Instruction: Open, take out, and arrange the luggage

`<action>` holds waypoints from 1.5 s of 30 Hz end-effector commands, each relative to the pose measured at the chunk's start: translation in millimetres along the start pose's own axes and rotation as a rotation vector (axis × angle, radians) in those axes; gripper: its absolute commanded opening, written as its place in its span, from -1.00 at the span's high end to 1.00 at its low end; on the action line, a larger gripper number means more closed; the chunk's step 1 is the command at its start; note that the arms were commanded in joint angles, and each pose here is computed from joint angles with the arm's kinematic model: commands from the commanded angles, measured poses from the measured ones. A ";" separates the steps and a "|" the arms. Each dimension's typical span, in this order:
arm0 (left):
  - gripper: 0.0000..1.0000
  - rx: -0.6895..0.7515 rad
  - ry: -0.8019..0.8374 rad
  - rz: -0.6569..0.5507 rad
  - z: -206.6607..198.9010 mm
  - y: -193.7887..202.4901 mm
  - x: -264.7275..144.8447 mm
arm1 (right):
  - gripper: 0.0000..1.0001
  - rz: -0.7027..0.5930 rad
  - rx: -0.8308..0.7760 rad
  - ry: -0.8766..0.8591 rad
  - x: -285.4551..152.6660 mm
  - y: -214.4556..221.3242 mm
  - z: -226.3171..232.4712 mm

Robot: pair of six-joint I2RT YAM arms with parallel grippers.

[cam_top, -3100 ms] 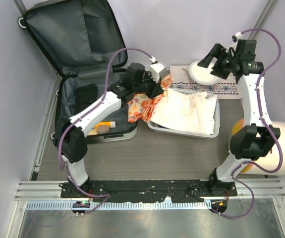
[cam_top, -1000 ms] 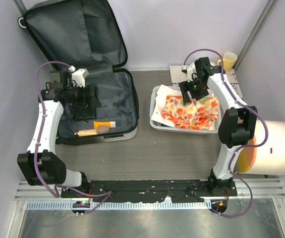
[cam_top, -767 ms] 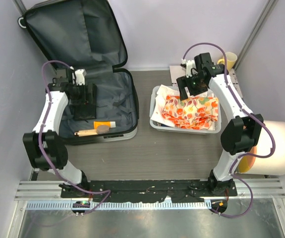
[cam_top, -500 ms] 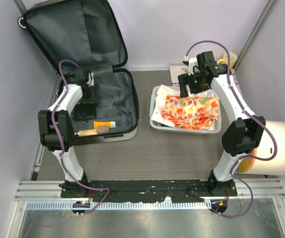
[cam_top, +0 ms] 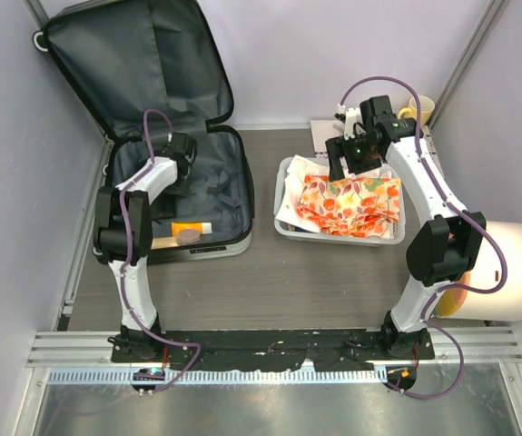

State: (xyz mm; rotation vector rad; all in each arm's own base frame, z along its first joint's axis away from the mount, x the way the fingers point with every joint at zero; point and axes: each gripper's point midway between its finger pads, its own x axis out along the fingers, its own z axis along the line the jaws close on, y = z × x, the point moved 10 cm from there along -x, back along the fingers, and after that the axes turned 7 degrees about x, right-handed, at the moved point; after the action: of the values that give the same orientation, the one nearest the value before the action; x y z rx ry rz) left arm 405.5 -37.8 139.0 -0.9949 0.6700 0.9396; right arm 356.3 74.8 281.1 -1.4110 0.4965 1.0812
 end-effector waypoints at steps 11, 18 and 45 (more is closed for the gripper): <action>1.00 -0.015 0.183 -0.228 28.0 -26.5 -76.6 | -0.62 -0.106 0.009 -0.048 -28.4 -16.5 -1.2; 1.00 0.158 0.503 -0.412 48.9 -20.1 -180.7 | -0.68 -0.333 -0.131 -0.217 -56.7 -27.7 16.5; 1.00 0.835 1.530 -0.900 3.6 71.4 -347.9 | -0.91 -0.861 -0.983 -0.673 -156.2 30.7 112.2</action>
State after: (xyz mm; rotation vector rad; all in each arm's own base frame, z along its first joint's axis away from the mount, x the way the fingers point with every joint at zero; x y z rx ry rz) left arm 202.6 -131.9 381.9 -0.9735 1.4895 -0.8691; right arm 253.2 111.6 398.0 -1.7169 -1.0365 0.9512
